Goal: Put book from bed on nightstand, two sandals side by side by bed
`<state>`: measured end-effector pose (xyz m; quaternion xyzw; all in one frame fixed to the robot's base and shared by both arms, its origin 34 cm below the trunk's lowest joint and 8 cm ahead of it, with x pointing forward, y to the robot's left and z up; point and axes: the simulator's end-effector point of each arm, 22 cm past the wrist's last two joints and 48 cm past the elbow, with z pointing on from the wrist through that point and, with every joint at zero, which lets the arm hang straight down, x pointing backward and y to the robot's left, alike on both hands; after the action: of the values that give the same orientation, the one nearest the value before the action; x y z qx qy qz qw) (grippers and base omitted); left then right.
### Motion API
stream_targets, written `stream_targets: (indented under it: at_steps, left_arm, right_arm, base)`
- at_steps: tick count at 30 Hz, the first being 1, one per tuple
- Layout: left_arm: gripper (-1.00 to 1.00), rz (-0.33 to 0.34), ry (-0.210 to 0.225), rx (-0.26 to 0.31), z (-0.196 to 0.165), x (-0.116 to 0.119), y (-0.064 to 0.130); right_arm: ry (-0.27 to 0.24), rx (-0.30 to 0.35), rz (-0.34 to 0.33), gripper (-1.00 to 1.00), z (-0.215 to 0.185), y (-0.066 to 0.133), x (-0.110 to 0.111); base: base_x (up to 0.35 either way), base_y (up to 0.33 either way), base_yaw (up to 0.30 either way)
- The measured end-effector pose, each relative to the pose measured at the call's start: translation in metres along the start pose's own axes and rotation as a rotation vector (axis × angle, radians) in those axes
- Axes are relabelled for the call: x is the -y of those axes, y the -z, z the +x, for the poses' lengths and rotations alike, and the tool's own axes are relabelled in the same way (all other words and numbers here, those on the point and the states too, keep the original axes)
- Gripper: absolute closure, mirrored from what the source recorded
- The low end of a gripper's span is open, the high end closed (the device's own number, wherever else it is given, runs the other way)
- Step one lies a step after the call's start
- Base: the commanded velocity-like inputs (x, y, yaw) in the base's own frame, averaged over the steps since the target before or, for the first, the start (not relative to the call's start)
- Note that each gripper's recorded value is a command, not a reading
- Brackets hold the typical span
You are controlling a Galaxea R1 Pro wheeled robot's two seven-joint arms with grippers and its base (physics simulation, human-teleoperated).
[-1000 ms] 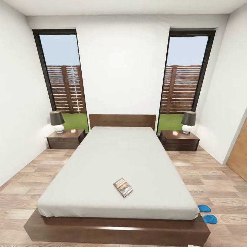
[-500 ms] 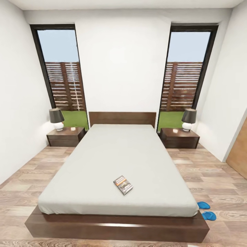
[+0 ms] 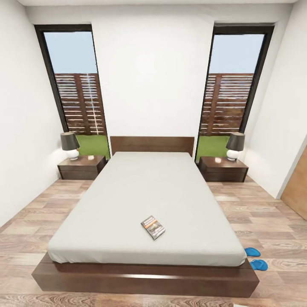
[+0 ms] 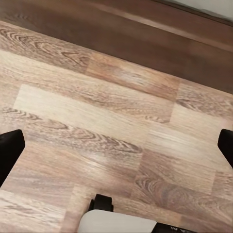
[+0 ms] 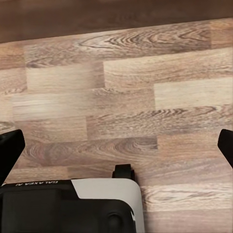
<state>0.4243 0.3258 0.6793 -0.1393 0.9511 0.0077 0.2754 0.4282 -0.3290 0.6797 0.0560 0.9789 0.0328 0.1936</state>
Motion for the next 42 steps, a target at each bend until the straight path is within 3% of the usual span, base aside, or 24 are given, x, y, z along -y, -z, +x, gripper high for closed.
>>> stream_targets:
  at_steps: [18,42]
  left_arm:
    - [-1.0,0.0,0.001,0.0,0.0004,-0.0002,0.0001]
    - [-1.0,0.006,0.003,0.004,-0.0036,-0.0049,-0.0003]
  right_arm:
    - [0.0,0.0,0.0,-1.0,0.0004,0.0,0.0]
    - [-0.003,0.001,0.011,-1.0,-0.0009,0.0011,0.0084]
  base:
    - [0.256,-0.004,0.0]
    - [0.011,0.0,0.0]
